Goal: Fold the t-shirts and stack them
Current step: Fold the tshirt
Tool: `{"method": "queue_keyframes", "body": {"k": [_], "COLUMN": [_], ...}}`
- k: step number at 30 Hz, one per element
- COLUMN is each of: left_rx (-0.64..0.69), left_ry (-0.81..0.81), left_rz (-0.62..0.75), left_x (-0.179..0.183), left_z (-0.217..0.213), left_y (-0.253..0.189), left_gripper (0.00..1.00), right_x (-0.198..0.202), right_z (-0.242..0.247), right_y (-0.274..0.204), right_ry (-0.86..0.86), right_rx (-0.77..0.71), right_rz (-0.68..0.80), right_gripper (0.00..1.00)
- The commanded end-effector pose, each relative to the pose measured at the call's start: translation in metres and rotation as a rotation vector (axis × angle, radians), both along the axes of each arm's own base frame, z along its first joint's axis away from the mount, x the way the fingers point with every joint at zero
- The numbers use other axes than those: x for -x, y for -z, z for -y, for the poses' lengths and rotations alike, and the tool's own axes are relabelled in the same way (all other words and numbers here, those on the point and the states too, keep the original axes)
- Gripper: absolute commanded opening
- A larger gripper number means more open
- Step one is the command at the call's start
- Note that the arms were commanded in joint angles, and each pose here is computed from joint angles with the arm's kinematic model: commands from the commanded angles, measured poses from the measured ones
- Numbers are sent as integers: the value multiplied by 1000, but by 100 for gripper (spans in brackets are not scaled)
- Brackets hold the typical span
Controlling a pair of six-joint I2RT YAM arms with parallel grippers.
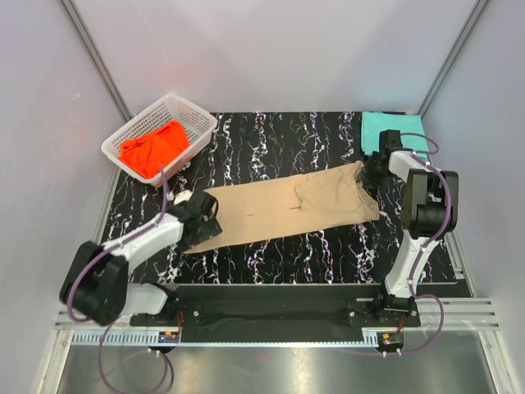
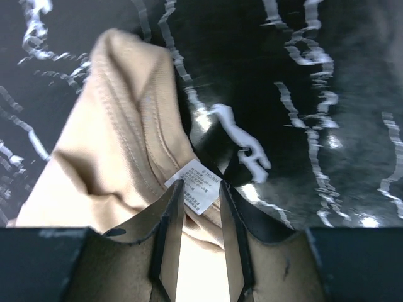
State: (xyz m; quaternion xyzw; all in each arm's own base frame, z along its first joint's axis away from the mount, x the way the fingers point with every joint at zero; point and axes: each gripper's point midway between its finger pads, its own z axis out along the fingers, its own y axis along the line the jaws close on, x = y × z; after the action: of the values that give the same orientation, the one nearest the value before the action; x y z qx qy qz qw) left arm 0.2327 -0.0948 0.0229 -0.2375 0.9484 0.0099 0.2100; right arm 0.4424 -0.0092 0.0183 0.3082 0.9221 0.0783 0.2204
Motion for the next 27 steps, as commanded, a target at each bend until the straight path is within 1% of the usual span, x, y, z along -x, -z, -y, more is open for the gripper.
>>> {"method": "queue_keyframes", "body": {"k": [1, 3, 5, 6, 8, 9, 10, 11, 14, 16, 17, 18, 19, 20, 22, 23, 25, 27], "left_rx": [-31, -12, -24, -15, -42, -51, -58, -65, -34, -2, -6, -8, -24, -49, -90, -125, -150, -177], "left_ry": [-152, -181, -179, -179, -171, -167, -155, -106, -32, 7, 26, 34, 33, 24, 21, 35, 36, 24], "left_rz": [35, 56, 64, 99, 151, 178, 209, 227, 235, 231, 222, 217, 216, 198, 175, 136, 90, 40], "left_x": [20, 23, 27, 23, 17, 13, 7, 0, -13, -20, -24, -25, -29, -32, -36, -38, -41, -42], "left_z": [-23, -24, -27, -26, -31, -33, -33, -30, -15, -3, 0, 2, 1, -1, -5, -6, -8, -10], "left_y": [-11, -19, -26, -37, -52, -59, -65, -73, -81, -80, -78, -77, -75, -69, -61, -52, -43, -28], "left_gripper": [91, 91, 91, 91, 91, 91, 91, 91, 91, 91, 91, 91, 91, 91, 92, 92, 93, 94], "right_x": [-15, -22, -35, -37, -42, -42, -44, -45, -54, -59, -58, -59, -59, -58, -53, -55, -58, -60], "right_z": [-16, -34, -43, -47, -42, -30, -27, -26, -21, -12, -1, 5, 9, 22, 33, 36, 33, 32], "right_y": [1, 8, 2, 9, 4, 8, 4, 4, 0, 1, 9, 9, 4, 3, -7, -17, -29, -51], "right_ry": [-92, -150, -187, -195, -167, -128, -116, -118, -130, -137, -119, -112, -110, -80, -28, -19, -15, 2], "right_rx": [-55, -103, -101, -78, -20, 52, 64, 66, 101, 153, 210, 237, 264, 328, 381, 394, 381, 369], "right_rz": [43, 36, 48, 28, -1, -30, -34, -28, -9, -27, -63, -78, -91, -111, -137, -121, -85, -37], "right_gripper": [36, 36, 36, 36, 36, 36, 36, 36, 35, 34, 32, 31, 30, 29, 29, 29, 31, 31]}}
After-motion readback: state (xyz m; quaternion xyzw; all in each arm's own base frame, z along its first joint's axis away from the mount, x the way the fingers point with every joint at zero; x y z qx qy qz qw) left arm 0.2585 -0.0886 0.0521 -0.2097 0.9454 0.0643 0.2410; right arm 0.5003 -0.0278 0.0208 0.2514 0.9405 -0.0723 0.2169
